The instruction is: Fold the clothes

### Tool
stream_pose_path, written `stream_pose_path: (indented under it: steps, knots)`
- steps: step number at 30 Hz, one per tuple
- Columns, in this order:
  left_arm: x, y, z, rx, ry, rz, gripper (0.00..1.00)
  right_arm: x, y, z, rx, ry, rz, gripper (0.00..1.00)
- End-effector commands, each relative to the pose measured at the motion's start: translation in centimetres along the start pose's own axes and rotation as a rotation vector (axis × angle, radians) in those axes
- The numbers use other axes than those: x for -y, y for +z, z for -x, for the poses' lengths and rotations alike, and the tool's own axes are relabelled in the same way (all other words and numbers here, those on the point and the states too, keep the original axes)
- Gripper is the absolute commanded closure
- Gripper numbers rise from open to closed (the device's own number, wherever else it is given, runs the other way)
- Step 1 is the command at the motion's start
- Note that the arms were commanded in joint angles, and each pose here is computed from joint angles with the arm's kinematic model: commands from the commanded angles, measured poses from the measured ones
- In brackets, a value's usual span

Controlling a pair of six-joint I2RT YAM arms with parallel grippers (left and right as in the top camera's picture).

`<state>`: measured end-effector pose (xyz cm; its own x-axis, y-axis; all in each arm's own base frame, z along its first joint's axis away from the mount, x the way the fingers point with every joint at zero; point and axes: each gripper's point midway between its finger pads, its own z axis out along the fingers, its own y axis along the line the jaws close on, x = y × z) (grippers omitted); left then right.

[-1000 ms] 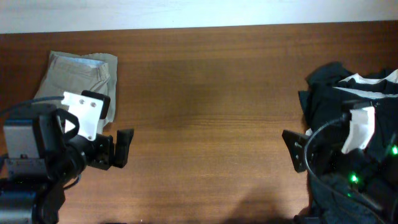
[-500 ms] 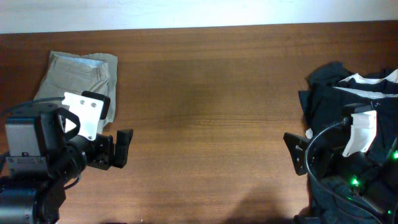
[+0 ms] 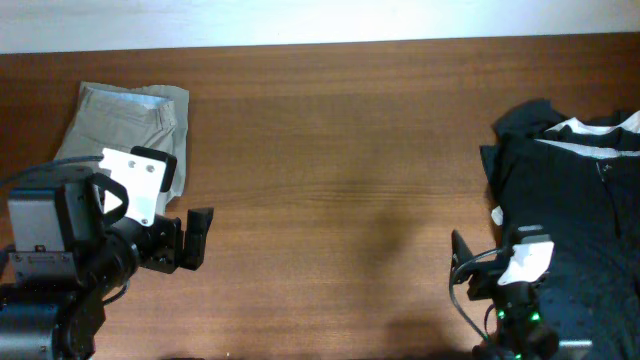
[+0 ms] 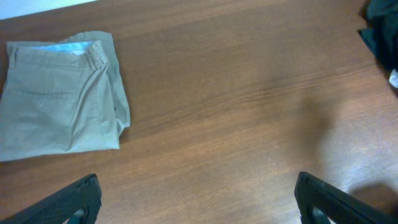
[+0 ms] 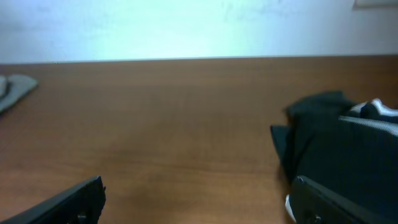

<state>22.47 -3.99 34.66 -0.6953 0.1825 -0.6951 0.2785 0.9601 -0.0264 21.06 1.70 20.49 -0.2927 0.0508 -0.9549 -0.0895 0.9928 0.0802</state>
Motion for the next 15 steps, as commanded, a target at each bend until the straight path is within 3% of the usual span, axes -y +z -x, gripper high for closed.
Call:
stream_pose_path:
  steps: [1,9,15]
  knots:
    - [0.0,-0.3,0.2,0.012,0.011,0.006,0.01,-0.3,0.8,-2.0,0.037,-0.012,0.032,0.01]
    - [0.0,-0.3,0.1,0.009,0.010,0.006,0.01,-0.8,3.7,-5.6,0.042,-0.015,0.097,0.01]
    - [0.0,-0.3,0.1,0.009,0.010,0.006,0.01,-0.7,3.9,-5.0,0.081,-0.022,0.089,0.01]
